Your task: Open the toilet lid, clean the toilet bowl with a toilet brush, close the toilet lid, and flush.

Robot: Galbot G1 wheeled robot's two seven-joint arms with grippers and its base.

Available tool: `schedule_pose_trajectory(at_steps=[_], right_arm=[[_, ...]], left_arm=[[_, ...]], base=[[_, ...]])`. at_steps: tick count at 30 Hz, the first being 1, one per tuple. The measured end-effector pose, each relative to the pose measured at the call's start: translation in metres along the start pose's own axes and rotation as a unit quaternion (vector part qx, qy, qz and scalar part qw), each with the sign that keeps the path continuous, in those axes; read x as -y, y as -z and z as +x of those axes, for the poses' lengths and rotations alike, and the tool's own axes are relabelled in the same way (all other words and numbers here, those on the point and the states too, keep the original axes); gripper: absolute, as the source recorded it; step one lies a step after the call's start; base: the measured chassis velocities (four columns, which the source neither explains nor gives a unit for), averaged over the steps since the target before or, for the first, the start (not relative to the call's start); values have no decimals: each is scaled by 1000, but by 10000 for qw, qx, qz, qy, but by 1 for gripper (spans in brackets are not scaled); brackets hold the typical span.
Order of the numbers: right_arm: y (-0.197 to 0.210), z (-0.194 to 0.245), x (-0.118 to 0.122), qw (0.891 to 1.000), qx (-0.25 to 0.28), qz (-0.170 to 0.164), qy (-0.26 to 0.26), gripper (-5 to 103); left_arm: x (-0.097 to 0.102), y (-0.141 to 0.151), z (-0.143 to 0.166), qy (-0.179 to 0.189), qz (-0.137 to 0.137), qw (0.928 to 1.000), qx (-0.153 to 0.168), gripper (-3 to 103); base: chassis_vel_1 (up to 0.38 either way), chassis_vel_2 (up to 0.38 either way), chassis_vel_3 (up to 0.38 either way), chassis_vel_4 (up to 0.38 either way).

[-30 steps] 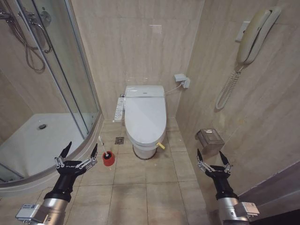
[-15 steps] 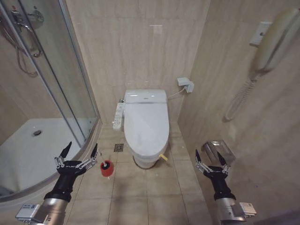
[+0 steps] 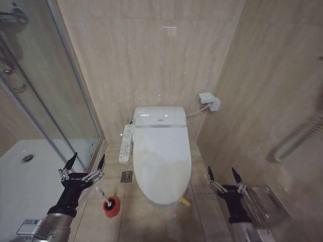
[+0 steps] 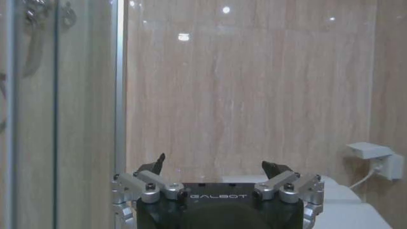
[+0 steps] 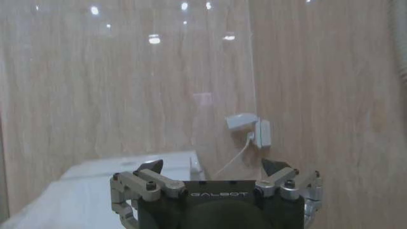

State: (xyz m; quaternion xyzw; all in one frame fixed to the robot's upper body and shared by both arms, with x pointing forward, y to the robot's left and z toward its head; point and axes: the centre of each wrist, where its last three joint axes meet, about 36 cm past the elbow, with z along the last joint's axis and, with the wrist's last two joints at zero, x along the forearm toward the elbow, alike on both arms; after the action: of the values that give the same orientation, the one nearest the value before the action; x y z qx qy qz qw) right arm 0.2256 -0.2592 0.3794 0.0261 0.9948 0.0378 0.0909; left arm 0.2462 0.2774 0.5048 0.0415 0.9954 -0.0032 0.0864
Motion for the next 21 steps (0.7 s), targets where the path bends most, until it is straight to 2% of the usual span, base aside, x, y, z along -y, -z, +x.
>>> schedule_pose_trajectory(at_steps=[5,14,18,21], right_arm=[[-19,30,0,9997,-245,25,78,100],[-69,71,3,9964,-819,219,103,100],[-116,96,-7,9903,-1377,186,89,100],[-139,105,-13,9869,-1590,226,153,100]], left_arm=[[0,0,0,0,0,10000,-1,100],[0,0,0,0,0,10000,-2,100],[0,0,0,0,0,10000,-1,100],[0,0,0,0,0,10000,-1,100]], base=[[-62,91,43,-22],[42,-61,-42,56],[0,0,0,0],[0,0,0,0]])
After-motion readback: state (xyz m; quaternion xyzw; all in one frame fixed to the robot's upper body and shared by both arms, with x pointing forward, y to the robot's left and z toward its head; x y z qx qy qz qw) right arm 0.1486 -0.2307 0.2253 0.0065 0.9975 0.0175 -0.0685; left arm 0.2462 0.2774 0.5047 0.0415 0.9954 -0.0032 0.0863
